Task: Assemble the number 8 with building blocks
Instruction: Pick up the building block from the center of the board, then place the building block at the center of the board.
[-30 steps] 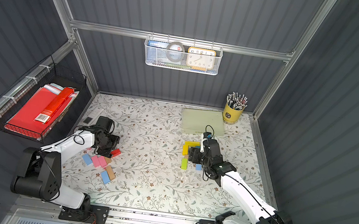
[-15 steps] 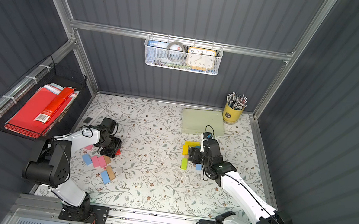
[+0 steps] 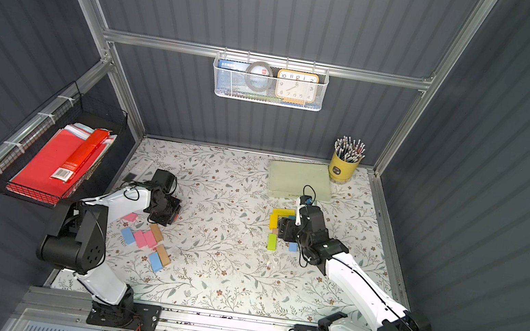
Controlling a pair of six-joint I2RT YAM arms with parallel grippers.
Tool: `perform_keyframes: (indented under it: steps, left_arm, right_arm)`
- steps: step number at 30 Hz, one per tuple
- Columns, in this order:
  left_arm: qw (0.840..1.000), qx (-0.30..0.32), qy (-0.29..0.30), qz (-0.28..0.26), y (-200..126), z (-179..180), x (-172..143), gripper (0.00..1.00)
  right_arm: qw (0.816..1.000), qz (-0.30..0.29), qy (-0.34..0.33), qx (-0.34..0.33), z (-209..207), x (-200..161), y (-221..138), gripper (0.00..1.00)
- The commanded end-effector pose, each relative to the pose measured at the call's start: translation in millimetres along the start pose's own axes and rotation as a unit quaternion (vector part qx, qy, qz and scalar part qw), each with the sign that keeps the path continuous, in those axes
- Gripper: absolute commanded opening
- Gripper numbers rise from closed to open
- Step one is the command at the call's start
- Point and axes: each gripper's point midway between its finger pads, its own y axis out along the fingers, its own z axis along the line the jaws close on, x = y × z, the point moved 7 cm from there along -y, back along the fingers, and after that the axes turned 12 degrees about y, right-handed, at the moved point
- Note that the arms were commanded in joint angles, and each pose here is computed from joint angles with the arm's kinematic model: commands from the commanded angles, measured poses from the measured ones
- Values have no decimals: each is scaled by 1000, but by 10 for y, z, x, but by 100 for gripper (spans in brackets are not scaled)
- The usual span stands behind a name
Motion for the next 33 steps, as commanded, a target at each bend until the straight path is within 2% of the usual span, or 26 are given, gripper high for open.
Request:
perform_keyframes:
  steps: [1, 4, 7, 11, 15, 22, 27, 30, 33]
  left_arm:
    - [984, -49, 165, -51, -197, -653, -37, 0]
    - [938, -54, 331, -91, -413, -1229, -286, 0]
    - [864, -102, 479, -120, -671, -1628, -737, 0]
    - [791, -154, 576, -134, -917, -1823, -1148, 0]
    - [700, -161, 677, -159, -1053, -1912, -1724, 0]
    - [568, -165, 789, -166, -1090, -1899, -2785, 0]
    - [466, -164, 855, -157, -1047, -1704, -3565, 0]
    - [426, -149, 881, -141, -886, -1572, -3869, 0]
    - [395, -135, 900, -127, -751, -1448, -4105, 0]
  right_arm:
    - [1000, -4, 5, -10, -15, 35, -39, 76]
    - [1000, -13, 13, -16, -29, 109, -112, 76]
    - [999, -21, 24, -33, -115, 178, -201, 76]
    - [995, -42, 65, -55, -315, 274, -343, 76]
    - [990, -57, 111, -67, -537, 373, -475, 76]
    - [984, -61, 138, -96, -726, 442, -569, 76]
    - [980, -68, 156, -102, -826, 469, -627, 76]
    - [979, -71, 161, -107, -869, 479, -665, 76]
    - [978, -75, 162, -110, -899, 473, -700, 76]
